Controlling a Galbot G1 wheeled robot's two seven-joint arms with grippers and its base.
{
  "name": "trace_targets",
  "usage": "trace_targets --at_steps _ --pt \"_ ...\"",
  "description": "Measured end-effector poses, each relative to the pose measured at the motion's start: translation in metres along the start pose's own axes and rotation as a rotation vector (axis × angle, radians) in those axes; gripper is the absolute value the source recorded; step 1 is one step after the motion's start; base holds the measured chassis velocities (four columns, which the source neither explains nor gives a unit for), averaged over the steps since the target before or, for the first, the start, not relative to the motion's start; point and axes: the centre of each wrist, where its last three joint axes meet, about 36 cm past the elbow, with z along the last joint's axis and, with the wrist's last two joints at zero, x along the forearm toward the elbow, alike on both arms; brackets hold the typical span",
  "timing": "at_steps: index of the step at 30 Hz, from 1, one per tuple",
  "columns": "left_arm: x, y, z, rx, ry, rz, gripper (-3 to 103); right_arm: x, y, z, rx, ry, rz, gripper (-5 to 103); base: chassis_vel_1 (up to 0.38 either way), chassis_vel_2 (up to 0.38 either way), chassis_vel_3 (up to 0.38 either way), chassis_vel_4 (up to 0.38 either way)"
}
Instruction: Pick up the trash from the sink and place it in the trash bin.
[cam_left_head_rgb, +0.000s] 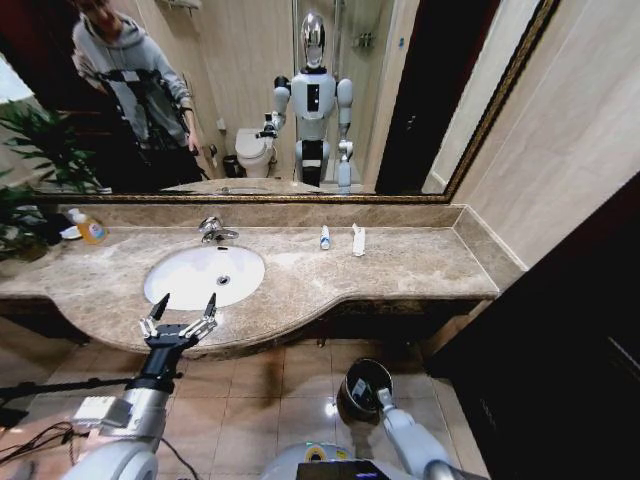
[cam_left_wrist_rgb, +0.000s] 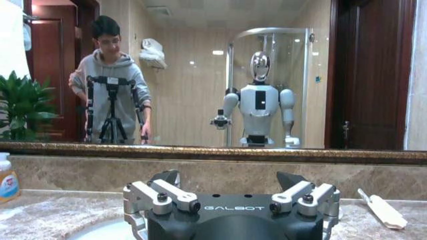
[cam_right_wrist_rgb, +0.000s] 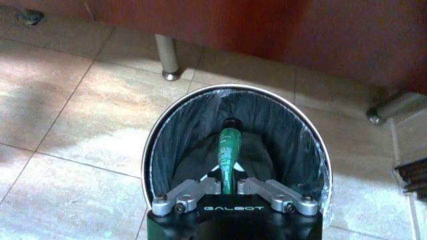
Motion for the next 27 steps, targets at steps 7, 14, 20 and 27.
trace_targets --at_steps 7,14,20,27 --pt "0.000 0.000 0.000 0.000 0.000 0.000 100 0.000 -0.007 -0.001 -0.004 0.010 0.002 11 0.000 0.000 0.000 0.000" --pt "0.000 0.000 0.000 0.000 0.000 0.000 100 0.000 -0.002 -0.004 -0.023 0.037 0.009 37 0.000 0.000 0.000 0.000" --pt "0.000 0.000 0.000 0.000 0.000 0.000 100 0.001 0.007 -0.001 -0.045 0.054 0.016 60 0.000 0.000 0.000 0.000" --pt "0.000 0.000 0.000 0.000 0.000 0.000 100 0.009 0.008 0.008 -0.059 0.050 0.040 86 0.000 0.000 0.000 0.000"
